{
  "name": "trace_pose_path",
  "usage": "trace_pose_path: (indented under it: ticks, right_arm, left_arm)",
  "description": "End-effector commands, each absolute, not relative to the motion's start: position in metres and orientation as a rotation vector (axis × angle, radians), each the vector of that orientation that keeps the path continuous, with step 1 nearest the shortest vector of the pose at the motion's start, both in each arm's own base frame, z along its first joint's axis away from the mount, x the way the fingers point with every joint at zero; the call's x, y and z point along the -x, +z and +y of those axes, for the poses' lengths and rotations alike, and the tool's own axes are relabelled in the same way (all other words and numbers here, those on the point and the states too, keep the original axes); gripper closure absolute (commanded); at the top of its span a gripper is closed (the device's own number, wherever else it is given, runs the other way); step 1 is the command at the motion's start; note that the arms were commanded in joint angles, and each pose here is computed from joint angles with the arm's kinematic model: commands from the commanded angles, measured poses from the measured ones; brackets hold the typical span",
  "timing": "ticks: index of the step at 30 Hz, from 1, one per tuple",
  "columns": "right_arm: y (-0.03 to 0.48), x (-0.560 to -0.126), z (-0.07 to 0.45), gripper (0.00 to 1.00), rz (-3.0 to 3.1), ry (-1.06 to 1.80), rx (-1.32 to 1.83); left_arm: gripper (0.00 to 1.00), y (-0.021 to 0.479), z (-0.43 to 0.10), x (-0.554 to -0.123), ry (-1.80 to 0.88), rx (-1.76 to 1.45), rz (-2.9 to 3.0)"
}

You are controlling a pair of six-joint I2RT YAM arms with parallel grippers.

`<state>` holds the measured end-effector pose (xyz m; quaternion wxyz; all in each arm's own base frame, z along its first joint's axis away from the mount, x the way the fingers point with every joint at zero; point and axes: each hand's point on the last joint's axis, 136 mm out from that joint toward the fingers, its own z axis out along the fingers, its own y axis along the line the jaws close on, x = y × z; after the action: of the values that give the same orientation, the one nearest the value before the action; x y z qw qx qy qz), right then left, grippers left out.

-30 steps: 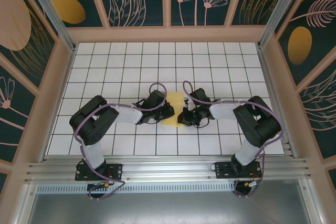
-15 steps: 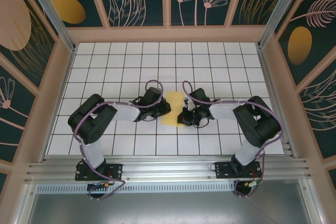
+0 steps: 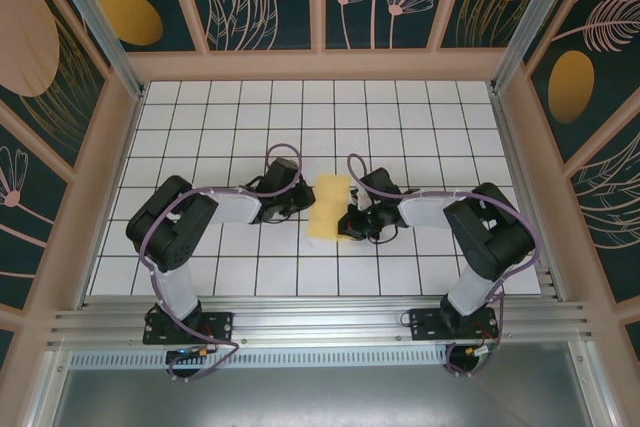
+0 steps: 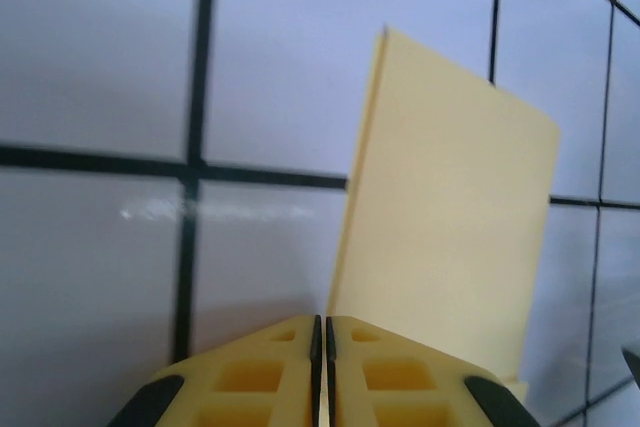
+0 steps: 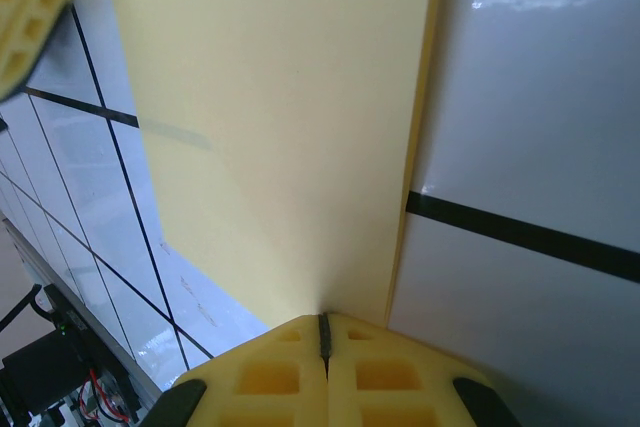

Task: Fold a paper plane with a square sheet of paper (pick it up from the middle)

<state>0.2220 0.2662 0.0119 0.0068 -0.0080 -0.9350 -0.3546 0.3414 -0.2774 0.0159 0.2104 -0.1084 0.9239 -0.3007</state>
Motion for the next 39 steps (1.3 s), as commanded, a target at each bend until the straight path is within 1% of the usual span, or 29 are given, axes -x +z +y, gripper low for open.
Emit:
trace_pose_path:
  ticks: [1, 6, 12, 15, 19, 22, 29, 34, 39]
  right_arm:
    - [-0.04, -0.182, 0.219, 1.0, -2.909, -0.693, 0.116]
    - [-0.037, -0.184, 0.221, 1.0, -2.916, -0.705, 0.107]
    - [-0.036, -0.186, 0.223, 1.0, -2.918, -0.707, 0.104]
    - [-0.036, -0.187, 0.223, 1.0, -2.918, -0.71, 0.105]
    - [-0.038, -0.186, 0.223, 1.0, -2.915, -0.707, 0.111]
    - [-0.038, -0.186, 0.223, 1.0, -2.915, -0.707, 0.11]
    - [-0.035, -0.185, 0.223, 1.0, -2.914, -0.716, 0.101]
    - [-0.035, -0.184, 0.223, 1.0, -2.912, -0.719, 0.095]
    - [-0.03, -0.187, 0.225, 1.0, -2.92, -0.74, 0.09]
  left_arm:
    - [0.86, 0.009, -0.259, -0.352, -0.7, 0.31, 2.583]
    - [0.84, 0.031, -0.267, -0.356, -0.755, 0.278, 2.554]
    - [0.84, 0.068, -0.293, -0.343, -1.058, 0.207, 2.464]
    - [0.85, 0.072, -0.309, -0.33, -1.177, 0.161, 2.466]
    - [0.85, 0.059, -0.331, -0.318, -1.217, 0.076, 2.513]
    - [0.85, 0.043, -0.338, -0.318, -1.205, 0.079, 2.553]
    - [0.86, 0.01, -0.317, -0.326, -1.004, 0.154, 2.605]
    - [0.85, 0.001, -0.301, -0.331, -0.901, 0.163, 2.606]
    - [0.84, 0.0, -0.295, -0.333, -0.872, 0.116, 2.589]
